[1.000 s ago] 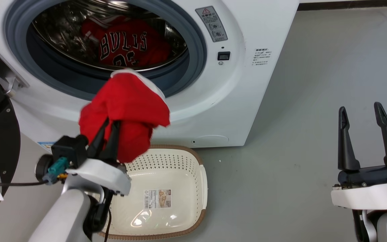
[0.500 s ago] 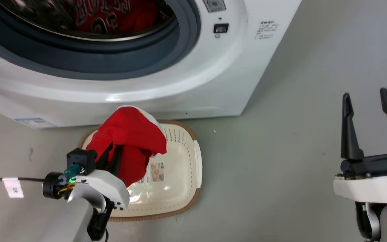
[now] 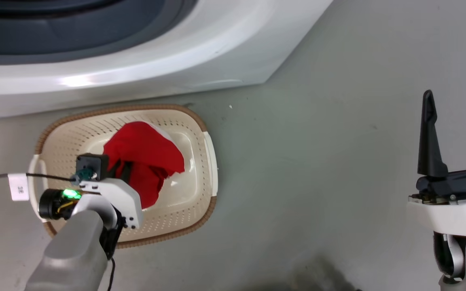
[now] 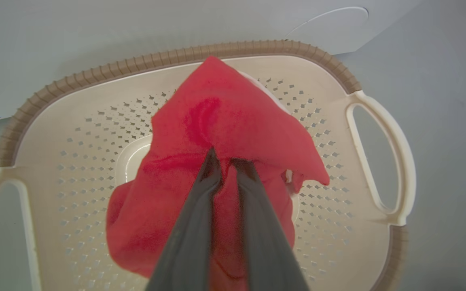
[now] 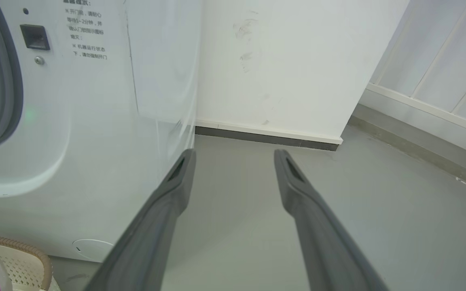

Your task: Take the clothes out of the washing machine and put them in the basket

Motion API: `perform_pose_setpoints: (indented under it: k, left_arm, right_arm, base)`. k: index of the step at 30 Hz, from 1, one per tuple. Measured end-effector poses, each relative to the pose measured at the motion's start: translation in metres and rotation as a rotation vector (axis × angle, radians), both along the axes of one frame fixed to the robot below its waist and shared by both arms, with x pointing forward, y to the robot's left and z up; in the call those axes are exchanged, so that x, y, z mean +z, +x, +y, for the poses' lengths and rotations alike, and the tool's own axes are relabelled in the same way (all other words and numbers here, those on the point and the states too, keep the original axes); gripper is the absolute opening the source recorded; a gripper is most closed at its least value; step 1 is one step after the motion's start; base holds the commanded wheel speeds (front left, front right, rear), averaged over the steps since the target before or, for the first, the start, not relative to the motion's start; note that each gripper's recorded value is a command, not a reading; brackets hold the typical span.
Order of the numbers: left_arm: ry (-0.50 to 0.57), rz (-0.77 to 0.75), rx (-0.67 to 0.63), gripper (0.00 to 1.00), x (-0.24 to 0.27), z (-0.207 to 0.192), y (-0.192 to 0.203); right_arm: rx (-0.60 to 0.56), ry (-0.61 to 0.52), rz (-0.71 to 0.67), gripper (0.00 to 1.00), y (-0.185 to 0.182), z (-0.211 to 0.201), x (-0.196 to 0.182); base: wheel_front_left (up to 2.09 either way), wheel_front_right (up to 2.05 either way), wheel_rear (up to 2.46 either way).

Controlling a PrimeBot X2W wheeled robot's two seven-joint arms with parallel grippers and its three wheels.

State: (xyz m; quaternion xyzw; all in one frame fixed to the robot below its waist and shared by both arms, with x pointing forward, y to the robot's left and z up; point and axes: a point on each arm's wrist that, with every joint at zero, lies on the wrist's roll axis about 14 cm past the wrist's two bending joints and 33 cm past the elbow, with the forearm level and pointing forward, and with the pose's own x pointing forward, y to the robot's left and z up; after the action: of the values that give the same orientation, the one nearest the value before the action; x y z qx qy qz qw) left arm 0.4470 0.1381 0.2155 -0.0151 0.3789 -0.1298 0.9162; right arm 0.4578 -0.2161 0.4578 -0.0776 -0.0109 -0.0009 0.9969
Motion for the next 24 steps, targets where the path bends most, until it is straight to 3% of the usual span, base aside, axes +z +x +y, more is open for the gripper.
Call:
perform_pose_setpoints:
  k: [10, 14, 15, 24]
  left_arm:
    - [0.048, 0.16, -0.034, 0.0, -0.069, -0.007, -0.003]
    - [0.051, 0.165, -0.018, 0.01, -0.074, -0.005, 0.0]
    - [0.055, 0.167, -0.012, 1.0, -0.075, -0.004, -0.001]
    - [0.05, 0.119, 0.016, 1.0, -0.053, -0.002, -0.001]
  right_arm:
    - [-0.018, -0.051, 0.105, 1.0, 0.006, -0.01, -0.045]
    - [-0.01, -0.054, 0.111, 1.0, 0.01, -0.008, -0.051]
    - [-0.008, -0.055, 0.109, 1.0, 0.011, -0.007, -0.051]
    - [0.008, -0.05, 0.077, 1.0, 0.012, -0.001, -0.037]
  base:
    - [0.0, 0.0, 0.0]
    - [0.0, 0.0, 0.0]
    - [0.0, 0.0, 0.0]
    - [0.0, 0.0, 0.0]
